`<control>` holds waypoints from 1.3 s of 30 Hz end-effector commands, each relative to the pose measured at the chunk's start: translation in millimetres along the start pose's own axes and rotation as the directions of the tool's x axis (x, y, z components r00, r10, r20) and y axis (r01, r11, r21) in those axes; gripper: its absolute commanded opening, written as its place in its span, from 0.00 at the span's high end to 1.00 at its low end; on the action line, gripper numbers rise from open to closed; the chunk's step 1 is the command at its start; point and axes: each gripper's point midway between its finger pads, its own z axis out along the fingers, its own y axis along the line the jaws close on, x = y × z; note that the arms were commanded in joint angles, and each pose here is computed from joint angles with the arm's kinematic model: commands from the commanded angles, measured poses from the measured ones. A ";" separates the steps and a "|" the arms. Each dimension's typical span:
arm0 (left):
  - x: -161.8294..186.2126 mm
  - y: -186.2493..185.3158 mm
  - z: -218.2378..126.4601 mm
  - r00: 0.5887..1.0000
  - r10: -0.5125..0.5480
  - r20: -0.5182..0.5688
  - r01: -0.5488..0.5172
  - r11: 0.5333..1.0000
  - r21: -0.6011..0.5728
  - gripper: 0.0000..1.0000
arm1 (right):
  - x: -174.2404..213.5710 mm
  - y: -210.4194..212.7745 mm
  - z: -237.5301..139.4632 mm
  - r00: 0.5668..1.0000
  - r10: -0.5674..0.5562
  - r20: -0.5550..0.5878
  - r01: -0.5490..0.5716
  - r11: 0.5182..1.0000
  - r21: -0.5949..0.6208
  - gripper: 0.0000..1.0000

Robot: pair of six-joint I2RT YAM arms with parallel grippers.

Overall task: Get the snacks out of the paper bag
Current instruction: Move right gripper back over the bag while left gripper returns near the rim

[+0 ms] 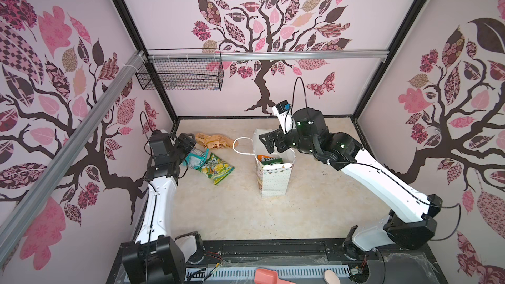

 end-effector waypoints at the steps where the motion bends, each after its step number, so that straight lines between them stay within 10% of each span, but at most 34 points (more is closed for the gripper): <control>1: -0.2 -41.4 -28.9 0.993 0.116 0.003 -0.115 0.991 0.066 0.27 | 11.3 -0.1 9.7 0.995 -0.016 -0.094 0.016 1.000 0.003 0.01; 11: 30.3 -138.6 -98.0 0.825 0.565 0.037 -0.559 0.802 0.210 0.20 | 55.0 -7.5 50.4 0.944 -0.014 -0.331 0.029 0.999 0.041 0.06; 25: 76.3 -195.0 -156.1 0.578 0.812 0.088 -0.720 0.456 0.522 0.14 | 96.6 -40.7 84.2 0.894 0.087 -0.441 -0.045 0.993 0.105 0.23; 39: 100.1 -192.2 -161.4 0.497 0.866 0.044 -0.706 0.375 0.601 0.08 | 144.5 -52.2 112.5 0.831 0.095 -0.548 -0.016 0.989 0.147 0.28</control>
